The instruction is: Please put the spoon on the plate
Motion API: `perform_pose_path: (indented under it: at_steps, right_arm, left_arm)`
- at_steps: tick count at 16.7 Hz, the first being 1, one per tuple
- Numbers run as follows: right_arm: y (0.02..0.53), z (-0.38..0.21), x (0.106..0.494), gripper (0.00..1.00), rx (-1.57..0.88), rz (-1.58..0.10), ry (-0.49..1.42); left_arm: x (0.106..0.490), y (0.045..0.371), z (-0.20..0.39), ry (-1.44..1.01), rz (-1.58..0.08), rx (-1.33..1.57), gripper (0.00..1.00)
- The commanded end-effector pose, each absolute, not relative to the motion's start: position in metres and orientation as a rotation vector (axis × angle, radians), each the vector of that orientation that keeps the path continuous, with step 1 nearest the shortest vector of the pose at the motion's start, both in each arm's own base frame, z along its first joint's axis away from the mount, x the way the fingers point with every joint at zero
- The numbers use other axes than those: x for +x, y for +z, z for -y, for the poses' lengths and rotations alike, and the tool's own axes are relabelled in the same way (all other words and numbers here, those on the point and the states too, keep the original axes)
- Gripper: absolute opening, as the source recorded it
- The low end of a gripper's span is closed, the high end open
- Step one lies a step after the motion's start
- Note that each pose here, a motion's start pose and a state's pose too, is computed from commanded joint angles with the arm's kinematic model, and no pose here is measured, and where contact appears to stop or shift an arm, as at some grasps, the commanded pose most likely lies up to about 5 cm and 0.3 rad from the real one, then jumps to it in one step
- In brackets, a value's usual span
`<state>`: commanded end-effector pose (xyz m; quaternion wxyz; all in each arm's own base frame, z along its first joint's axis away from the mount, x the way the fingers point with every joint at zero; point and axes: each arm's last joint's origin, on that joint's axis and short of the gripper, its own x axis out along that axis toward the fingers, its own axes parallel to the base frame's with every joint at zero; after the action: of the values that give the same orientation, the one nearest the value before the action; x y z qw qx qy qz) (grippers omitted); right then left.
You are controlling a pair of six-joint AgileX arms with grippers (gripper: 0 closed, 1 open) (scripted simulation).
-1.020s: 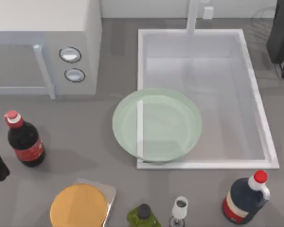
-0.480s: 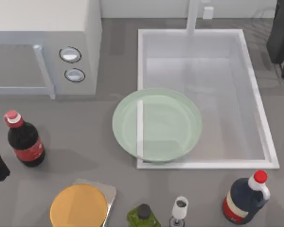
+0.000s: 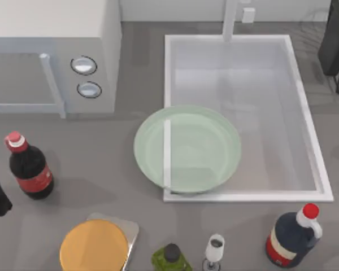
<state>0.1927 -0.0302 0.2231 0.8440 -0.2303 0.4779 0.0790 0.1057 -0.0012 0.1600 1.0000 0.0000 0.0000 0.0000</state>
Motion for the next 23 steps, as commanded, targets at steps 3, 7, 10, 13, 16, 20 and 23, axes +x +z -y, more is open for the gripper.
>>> perform_pose_path:
  at_steps: [3,7,10,13,16,20,23]
  right_arm:
    - [0.216,0.044,0.228,1.0,-0.536,-1.245,0.313]
    - [0.199,0.059,0.262,1.0,-0.554,-1.446,0.486]
    - [0.193,0.065,0.272,1.0,-0.554,-1.501,0.547]
    - [0.193,0.065,0.272,1.0,-0.554,-1.504,0.551]
    - [0.192,0.064,0.272,1.0,-0.557,-1.502,0.553]
    - [0.163,0.065,0.275,1.0,-0.552,-1.507,0.552]
    - [0.126,0.066,0.277,1.0,-0.559,-1.493,0.544]
  left_arm:
    - [0.106,0.16,0.001,0.0,0.0,0.0,1.0]
    - [0.106,0.16,0.001,0.0,0.0,0.0,1.0]
    - [0.106,0.16,0.001,0.0,0.0,0.0,1.0]
    - [0.106,0.16,0.001,0.0,0.0,0.0,1.0]
    - [0.106,0.16,0.001,0.0,0.0,0.0,1.0]
    - [0.106,0.16,0.001,0.0,0.0,0.0,1.0]
    - [0.106,0.16,0.001,0.0,0.0,0.0,1.0]
